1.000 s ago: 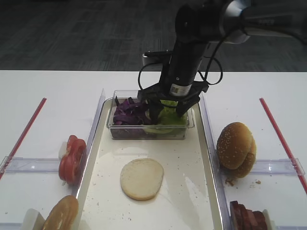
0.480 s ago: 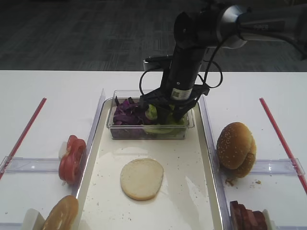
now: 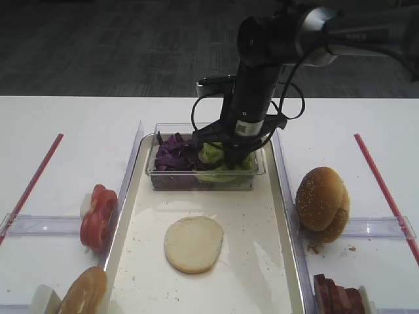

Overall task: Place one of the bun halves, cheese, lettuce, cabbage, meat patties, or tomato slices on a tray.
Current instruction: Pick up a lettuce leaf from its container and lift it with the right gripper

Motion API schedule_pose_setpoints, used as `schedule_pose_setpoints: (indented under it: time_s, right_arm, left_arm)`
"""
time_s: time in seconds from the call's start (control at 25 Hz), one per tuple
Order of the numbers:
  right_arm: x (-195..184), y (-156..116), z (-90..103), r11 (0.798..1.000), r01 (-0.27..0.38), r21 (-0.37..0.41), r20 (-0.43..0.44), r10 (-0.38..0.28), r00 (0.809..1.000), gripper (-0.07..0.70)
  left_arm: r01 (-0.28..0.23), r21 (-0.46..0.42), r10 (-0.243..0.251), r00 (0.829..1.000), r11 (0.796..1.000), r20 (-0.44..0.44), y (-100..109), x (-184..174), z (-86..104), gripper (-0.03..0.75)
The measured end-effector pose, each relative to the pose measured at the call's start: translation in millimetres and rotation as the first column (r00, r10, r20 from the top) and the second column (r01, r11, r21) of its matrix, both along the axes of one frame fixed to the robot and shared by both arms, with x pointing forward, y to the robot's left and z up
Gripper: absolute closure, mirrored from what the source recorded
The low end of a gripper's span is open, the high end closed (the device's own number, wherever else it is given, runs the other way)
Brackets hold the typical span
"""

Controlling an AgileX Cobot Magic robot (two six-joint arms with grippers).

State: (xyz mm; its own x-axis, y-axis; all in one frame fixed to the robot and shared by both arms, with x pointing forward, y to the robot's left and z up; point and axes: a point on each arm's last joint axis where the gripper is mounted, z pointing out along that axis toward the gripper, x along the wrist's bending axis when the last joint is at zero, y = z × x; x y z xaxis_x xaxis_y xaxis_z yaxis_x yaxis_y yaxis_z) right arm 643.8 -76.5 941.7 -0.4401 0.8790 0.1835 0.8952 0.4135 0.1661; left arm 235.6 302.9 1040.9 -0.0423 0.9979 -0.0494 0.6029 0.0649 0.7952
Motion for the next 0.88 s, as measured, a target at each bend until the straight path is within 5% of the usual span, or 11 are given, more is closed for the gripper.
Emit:
schedule_pose_setpoints:
  time_s: [0.16, 0.52, 0.88]
  right_arm:
    - [-0.3, -0.1, 0.0, 1.0, -0.001, -0.001, -0.003, 0.001, 1.0, 0.581]
    - [-0.4, -0.1, 3.9, 1.0, -0.004, -0.007, -0.015, 0.004, 1.0, 0.586]
    - [7.0, 4.6, 41.6, 0.999, -0.031, 0.01, 0.009, 0.031, 0.999, 0.586]
  left_arm:
    - [0.0, 0.0, 0.0, 1.0, 1.0, 0.0, 0.0, 0.0, 0.0, 0.062]
    - [0.0, 0.0, 0.0, 1.0, 1.0, 0.0, 0.0, 0.0, 0.0, 0.062]
    - [0.0, 0.0, 0.0, 1.0, 1.0, 0.0, 0.0, 0.0, 0.0, 0.062]
